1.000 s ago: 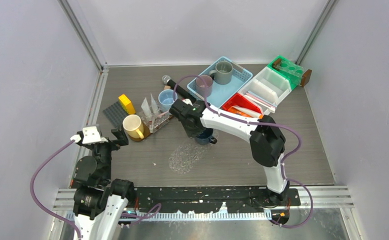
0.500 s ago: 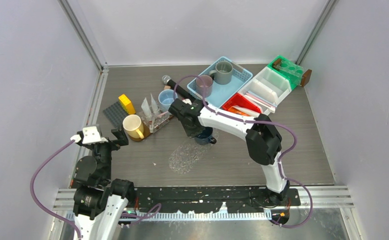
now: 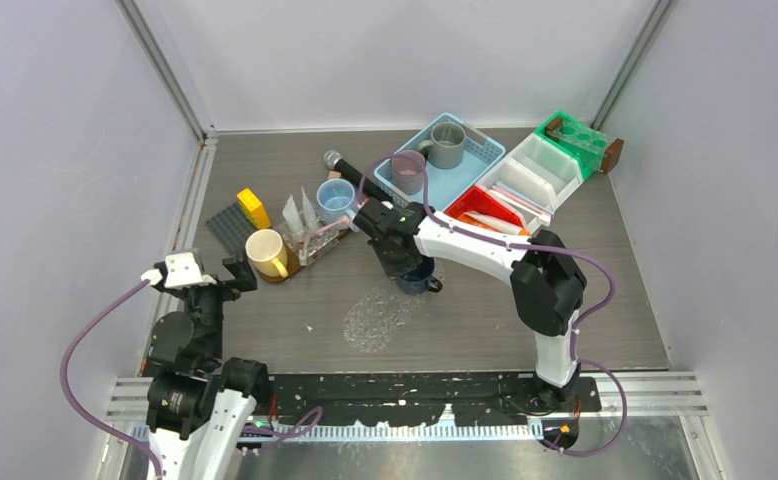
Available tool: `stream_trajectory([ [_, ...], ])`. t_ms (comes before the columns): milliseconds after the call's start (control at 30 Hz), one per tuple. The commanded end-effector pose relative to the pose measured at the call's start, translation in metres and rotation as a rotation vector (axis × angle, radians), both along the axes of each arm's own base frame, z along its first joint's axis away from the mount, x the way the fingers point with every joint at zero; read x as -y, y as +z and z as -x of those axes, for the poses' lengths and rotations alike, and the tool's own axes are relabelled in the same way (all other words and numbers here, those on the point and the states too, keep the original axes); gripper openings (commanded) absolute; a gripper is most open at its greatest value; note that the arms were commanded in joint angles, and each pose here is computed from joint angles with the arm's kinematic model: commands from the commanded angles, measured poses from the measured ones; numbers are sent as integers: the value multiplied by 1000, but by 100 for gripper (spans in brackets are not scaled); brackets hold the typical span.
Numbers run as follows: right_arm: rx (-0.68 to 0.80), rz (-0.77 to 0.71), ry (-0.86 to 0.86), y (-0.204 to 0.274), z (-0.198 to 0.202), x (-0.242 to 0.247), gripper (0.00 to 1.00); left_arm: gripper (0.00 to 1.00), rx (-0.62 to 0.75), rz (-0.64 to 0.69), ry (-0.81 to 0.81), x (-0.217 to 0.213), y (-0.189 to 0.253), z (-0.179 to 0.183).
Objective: Prepare toiletry sets of a toothbrush and toothpaste on the tray
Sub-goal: Adjust the cup on the tray.
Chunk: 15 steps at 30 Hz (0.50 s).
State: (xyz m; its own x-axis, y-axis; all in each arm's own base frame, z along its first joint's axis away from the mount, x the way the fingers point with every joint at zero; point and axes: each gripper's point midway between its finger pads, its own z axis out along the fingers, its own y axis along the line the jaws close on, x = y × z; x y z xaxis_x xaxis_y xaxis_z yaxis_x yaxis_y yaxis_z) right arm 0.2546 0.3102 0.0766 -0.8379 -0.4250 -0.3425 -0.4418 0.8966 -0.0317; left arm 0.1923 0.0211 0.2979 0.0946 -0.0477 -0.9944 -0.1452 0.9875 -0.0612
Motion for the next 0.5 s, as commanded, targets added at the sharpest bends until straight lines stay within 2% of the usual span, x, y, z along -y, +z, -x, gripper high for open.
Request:
stream_trajectory([
  [0, -163, 174, 37, -32, 37, 47, 1, 98, 15, 2, 1, 0, 4, -2],
  [167, -156, 188, 26, -28, 35, 58, 0, 97, 12, 1, 2, 0, 4, -2],
  [467, -42, 129, -8, 19, 10, 64, 1, 97, 9, 1, 0, 1, 4, -3],
])
